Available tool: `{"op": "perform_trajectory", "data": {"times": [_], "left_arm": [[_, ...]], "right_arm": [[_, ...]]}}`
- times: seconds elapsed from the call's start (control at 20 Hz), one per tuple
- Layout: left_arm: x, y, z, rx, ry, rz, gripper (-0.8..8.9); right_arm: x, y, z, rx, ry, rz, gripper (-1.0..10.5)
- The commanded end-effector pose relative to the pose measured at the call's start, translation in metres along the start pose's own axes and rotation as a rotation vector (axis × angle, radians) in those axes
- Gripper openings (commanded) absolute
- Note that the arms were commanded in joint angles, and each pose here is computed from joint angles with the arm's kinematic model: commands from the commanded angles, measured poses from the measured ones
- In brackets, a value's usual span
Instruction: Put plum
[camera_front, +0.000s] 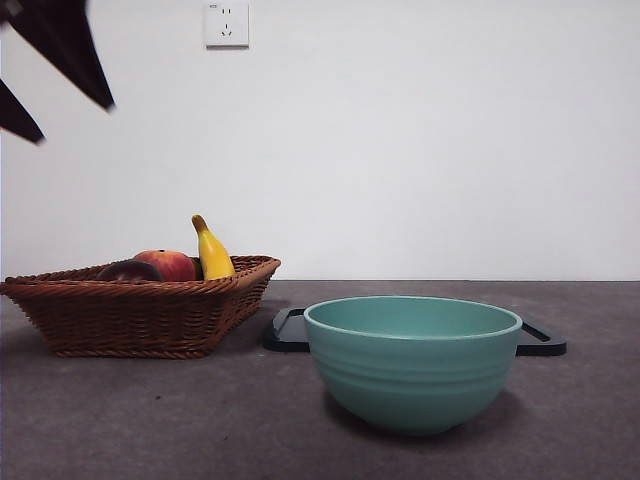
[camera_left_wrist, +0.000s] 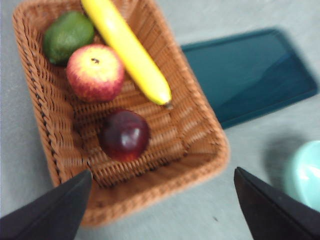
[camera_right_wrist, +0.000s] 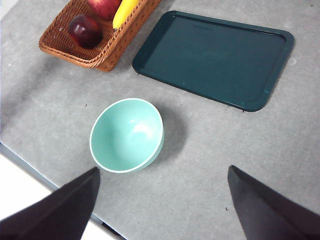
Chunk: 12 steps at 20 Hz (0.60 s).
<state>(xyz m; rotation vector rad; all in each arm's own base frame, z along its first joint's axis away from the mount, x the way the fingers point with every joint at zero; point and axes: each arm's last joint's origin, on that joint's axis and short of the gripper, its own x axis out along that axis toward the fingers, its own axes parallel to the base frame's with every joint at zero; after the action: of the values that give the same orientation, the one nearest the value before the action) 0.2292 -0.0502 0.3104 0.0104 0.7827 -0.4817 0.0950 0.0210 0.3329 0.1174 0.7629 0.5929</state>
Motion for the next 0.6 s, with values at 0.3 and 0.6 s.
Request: {"op": "perform_trajectory", "data": {"times": [0.3, 0.6], "left_arm": [[0.072, 0.011, 0.018, 0.082, 0.055, 0.034, 4.59], [0.123, 0.023, 0.01, 0.106, 0.119, 0.03, 4.6]], "right_arm": [[-0.003, 0.002, 0.004, -0.002, -0.017, 0.005, 4.1], [-0.003, 0.002, 0.004, -0.002, -0.017, 0.005, 4.1]]}}
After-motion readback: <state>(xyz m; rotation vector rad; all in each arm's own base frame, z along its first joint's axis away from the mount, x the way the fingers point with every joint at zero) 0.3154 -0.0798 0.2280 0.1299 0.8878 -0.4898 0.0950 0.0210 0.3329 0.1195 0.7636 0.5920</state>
